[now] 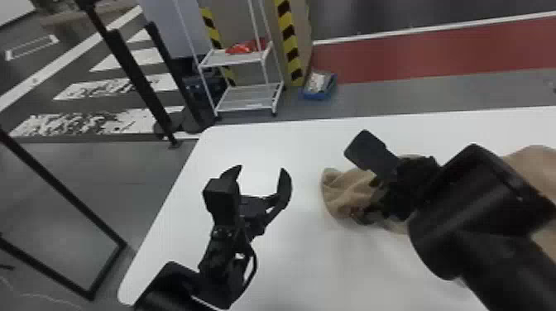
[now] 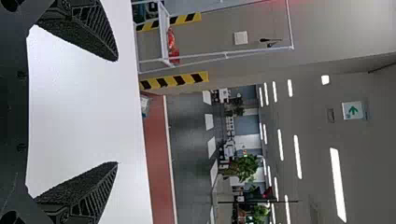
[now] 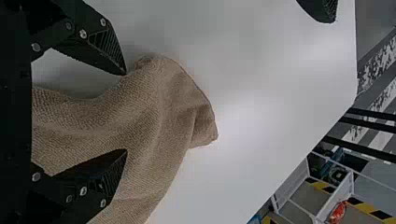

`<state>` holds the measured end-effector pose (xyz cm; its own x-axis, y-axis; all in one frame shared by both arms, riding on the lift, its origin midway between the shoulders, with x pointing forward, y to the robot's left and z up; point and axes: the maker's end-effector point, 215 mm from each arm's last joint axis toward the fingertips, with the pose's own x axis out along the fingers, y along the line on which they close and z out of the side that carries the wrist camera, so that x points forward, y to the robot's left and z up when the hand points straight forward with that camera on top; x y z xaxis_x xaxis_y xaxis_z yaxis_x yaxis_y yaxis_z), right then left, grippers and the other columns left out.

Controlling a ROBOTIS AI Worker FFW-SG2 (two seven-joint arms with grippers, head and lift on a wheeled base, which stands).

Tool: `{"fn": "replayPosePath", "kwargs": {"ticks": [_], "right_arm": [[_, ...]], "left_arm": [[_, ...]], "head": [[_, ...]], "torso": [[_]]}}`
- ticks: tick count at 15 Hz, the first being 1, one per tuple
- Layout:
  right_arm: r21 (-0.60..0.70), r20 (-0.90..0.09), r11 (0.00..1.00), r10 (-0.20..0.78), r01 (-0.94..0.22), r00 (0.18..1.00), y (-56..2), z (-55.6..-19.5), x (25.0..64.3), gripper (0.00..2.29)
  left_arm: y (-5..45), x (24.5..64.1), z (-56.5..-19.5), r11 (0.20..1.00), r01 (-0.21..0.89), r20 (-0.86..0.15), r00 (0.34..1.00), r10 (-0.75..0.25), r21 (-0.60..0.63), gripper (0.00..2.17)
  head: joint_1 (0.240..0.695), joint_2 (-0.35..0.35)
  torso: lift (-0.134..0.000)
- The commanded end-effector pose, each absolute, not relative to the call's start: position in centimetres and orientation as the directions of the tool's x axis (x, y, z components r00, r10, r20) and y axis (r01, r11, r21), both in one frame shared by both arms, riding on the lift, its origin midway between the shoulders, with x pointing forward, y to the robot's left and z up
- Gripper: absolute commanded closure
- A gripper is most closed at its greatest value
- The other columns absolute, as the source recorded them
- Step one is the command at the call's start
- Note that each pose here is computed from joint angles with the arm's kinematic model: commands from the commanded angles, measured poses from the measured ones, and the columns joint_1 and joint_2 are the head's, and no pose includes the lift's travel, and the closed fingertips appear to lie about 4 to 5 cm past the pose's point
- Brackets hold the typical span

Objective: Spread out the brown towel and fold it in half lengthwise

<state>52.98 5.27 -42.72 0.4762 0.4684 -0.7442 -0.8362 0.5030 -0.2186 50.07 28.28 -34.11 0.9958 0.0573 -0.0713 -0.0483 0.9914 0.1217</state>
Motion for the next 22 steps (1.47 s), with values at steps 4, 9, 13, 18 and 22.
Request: {"fn": "replayPosePath", "kwargs": {"ticks": [4, 9, 13, 18, 22], "right_arm": [[-0.176, -0.709, 0.505, 0.53, -0.845, 0.465, 5.6, -41.1, 53.6, 2.01], [-0.044, -0.596, 0.674, 0.575, -0.738, 0.56, 0.4, -36.4, 58.0, 2.01], [0.043, -0.63, 0.842, 0.441, -0.539, 0.639, -8.1, -38.6, 59.9, 2.01], [-0.133, -0.794, 0.953, 0.064, -0.274, 0.605, -17.8, -45.6, 57.6, 1.28], [-0.086, -0.794, 0.978, 0.05, -0.192, 0.606, -20.9, -44.8, 56.2, 0.0]], "left_arm": [[28.5, 50.0, -34.3, 0.991, -0.051, -0.076, 0.995, 0.061, 0.122, 0.08], [28.5, 50.0, -34.6, 0.991, -0.05, -0.083, 0.995, 0.06, 0.121, 0.08], [28.7, 49.9, -34.8, 0.991, -0.052, -0.087, 0.994, 0.063, 0.123, 0.08], [27.3, 50.1, -34.8, 0.993, -0.028, -0.087, 0.996, 0.038, 0.116, 0.08], [27.7, 50.0, -34.9, 0.992, -0.033, -0.087, 0.995, 0.044, 0.12, 0.08]], "head": [[0.695, 0.346], [0.695, 0.333], [0.695, 0.263], [0.695, 0.147], [0.695, 0.086]], "torso": [[-0.125], [-0.125], [-0.125], [-0.125], [-0.125]]}}
